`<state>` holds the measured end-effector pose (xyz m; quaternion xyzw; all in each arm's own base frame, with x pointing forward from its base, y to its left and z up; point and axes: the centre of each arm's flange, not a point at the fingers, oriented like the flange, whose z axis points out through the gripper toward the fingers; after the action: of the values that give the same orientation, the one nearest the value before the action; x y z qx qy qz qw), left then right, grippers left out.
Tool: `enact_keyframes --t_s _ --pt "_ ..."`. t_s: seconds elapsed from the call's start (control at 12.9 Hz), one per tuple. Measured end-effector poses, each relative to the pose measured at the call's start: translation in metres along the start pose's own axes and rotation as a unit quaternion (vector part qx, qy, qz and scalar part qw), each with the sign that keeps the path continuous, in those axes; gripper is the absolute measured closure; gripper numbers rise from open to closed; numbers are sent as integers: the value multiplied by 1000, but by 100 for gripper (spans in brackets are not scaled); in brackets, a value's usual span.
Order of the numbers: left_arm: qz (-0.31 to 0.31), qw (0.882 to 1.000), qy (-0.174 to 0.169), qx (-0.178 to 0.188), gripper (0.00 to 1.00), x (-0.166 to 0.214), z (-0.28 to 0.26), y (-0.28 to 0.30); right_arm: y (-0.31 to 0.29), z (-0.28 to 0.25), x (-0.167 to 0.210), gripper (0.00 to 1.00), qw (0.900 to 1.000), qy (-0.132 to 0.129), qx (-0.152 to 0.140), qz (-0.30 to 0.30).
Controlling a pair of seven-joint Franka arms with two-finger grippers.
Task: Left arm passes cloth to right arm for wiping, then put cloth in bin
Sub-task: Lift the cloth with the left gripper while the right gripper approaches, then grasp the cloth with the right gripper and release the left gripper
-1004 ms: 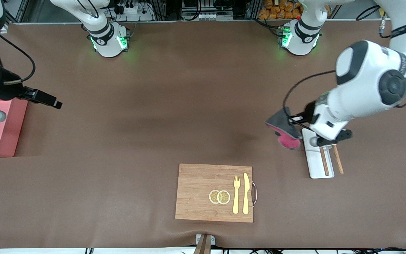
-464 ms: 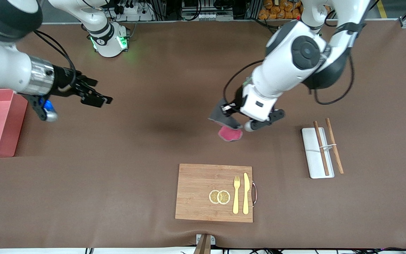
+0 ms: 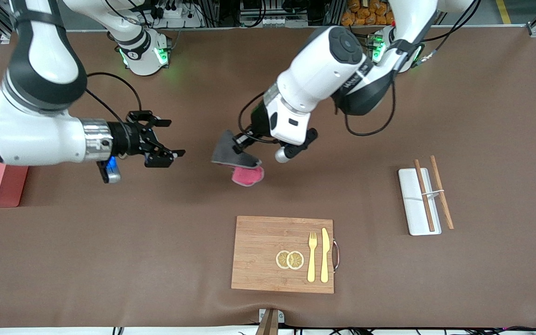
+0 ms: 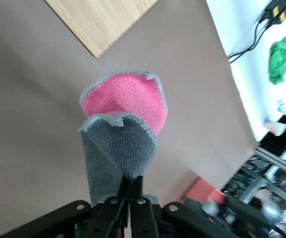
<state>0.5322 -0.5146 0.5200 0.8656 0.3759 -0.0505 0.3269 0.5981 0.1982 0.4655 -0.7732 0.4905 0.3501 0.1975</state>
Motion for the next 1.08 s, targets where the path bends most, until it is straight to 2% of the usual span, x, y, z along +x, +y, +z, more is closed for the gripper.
enact_keyframes --t_s 0.31,0.54,0.62,0.7,1.0,1.08 --pt "-71 996 -10 -49 97 -20 9 6 -15 27 15 0 998 -51 10 26" --pt "-95 993 -17 -71 97 -26 23 6 -26 56 6 0 998 -52 19 26" --pt "-99 992 -18 -75 97 -24 26 5 -28 64 1 7 998 -53 24 26" --pt "-101 992 -18 -78 97 -23 27 6 -30 69 -2 22 998 -58 28 26" --pt "-106 991 -19 -80 97 -21 29 7 -31 69 2 70 997 -60 31 31" --pt "-107 991 -19 -80 97 -21 28 7 -31 69 3 84 997 -60 32 32"
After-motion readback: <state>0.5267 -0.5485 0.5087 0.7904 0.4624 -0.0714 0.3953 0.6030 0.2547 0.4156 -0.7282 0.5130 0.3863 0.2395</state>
